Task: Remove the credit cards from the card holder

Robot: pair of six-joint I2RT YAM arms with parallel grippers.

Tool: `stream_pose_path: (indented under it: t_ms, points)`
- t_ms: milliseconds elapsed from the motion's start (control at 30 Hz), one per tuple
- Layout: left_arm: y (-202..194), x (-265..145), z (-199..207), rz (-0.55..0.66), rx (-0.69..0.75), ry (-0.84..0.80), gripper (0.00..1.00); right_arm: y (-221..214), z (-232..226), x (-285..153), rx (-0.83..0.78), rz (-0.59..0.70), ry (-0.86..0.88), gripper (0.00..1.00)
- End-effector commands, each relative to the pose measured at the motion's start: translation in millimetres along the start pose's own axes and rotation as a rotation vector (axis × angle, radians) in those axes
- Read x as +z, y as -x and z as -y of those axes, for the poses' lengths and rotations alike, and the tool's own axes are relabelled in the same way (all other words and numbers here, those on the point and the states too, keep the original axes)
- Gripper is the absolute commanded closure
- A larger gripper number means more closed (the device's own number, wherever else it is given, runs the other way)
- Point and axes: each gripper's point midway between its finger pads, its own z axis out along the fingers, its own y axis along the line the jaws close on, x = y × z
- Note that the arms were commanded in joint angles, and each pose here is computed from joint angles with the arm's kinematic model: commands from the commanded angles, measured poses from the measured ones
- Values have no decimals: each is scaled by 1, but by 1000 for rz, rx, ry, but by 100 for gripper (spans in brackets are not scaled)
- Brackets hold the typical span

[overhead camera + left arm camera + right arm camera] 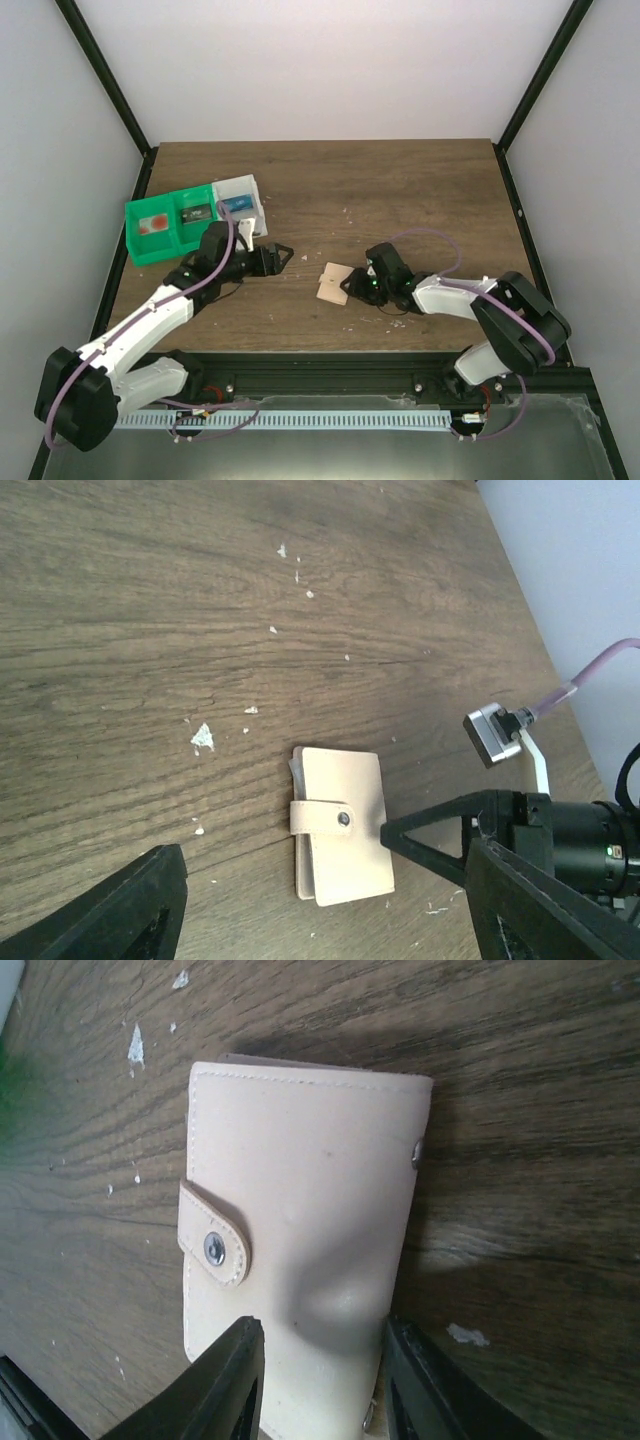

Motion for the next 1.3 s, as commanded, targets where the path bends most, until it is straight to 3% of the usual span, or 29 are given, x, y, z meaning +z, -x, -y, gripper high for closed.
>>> stream_pose_path:
  t_ms: [0,200,400,600,967,1267]
  points:
    - [-7,3,4,-35,11,-30,23,3,-2,9,43,14,20,65]
    - [-11,5,2,-40,-1,-32,26,2,0,17,42,2,26,69]
    - [-16,13,5,-71,-20,-53,30,5,-5,13,23,13,70,88]
    - [-23,18,2,-91,-40,-49,33,7,-21,1,-13,24,136,99]
    - [-24,33,33,-150,-66,-188,34,6,-66,-27,-92,16,315,100]
    - [-64,61,51,-323,10,-197,36,9,-98,-48,-146,29,439,100]
